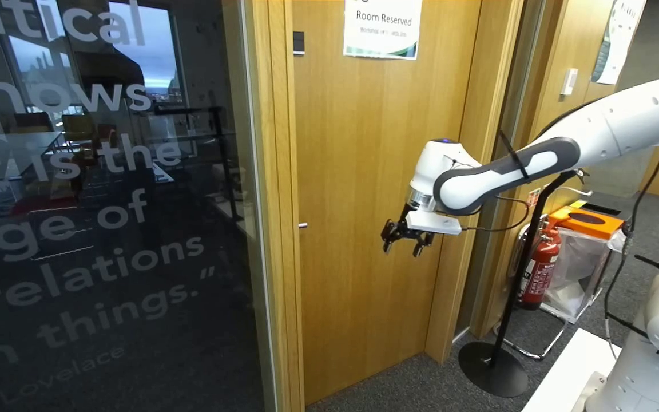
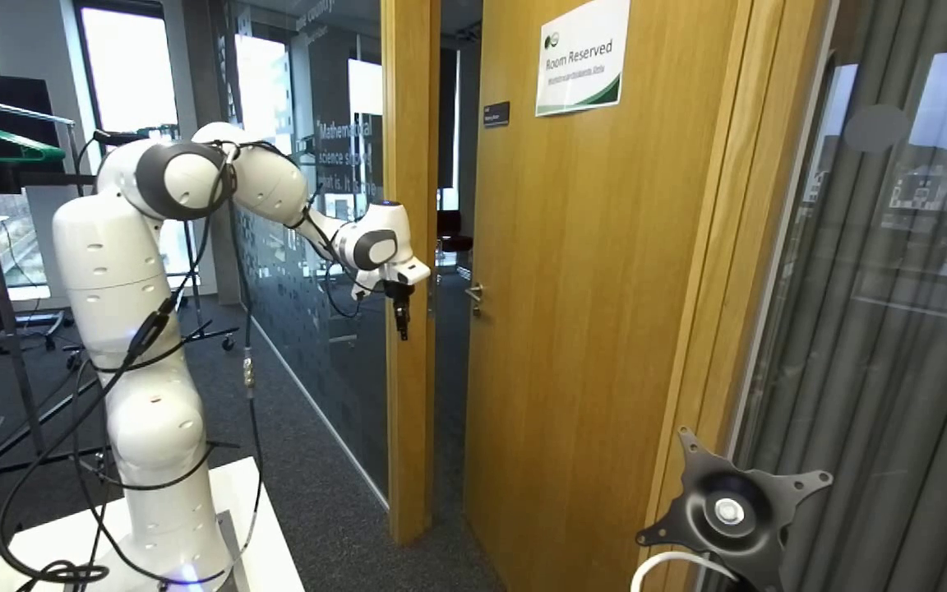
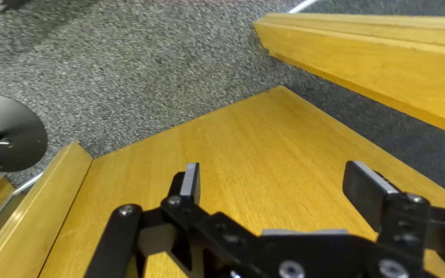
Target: Hold the door handle
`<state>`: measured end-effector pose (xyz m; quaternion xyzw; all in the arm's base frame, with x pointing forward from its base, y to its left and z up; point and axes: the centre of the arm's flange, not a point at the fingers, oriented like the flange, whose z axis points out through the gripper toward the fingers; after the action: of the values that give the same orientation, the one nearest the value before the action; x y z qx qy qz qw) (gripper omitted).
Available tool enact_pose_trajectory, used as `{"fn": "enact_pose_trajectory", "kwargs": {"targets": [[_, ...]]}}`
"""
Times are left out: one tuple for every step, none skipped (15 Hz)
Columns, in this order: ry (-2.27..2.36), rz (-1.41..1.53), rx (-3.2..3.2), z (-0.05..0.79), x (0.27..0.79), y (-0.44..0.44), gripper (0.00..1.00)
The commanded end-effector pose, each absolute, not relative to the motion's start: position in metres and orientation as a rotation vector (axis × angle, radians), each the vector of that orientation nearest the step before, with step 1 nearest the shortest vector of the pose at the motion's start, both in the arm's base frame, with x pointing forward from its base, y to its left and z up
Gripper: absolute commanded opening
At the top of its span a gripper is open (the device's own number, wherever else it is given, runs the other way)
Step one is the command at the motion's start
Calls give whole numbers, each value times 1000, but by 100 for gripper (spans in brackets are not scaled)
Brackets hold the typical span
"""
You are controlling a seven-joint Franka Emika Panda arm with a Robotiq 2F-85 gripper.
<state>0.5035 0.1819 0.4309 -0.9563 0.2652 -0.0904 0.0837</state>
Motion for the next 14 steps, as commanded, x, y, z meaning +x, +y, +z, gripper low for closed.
{"fn": "enact_pose_trajectory", "kwargs": {"targets": [[973,-368,-2713,425,579,217,100],[1018,-391,-2681,424,593,220,100],[1037,-413,-2637,428,605,221,100],[979,-362,-2699,419,564,207,100],[1001,-370,-2675,418,577,209,100],[1012,-369,-2664,417,585,210,100],[1016,-371,-2657,417,591,211,100],[1017,-371,-2655,417,593,211,100],[1017,-373,-2653,417,593,211,100],[1016,-374,-2653,418,593,211,100],[1015,-374,-2653,418,593,212,100],[1028,-378,-2663,414,594,210,100],[1051,-379,-2657,411,599,210,100],[1098,-384,-2638,406,607,211,100]]}}
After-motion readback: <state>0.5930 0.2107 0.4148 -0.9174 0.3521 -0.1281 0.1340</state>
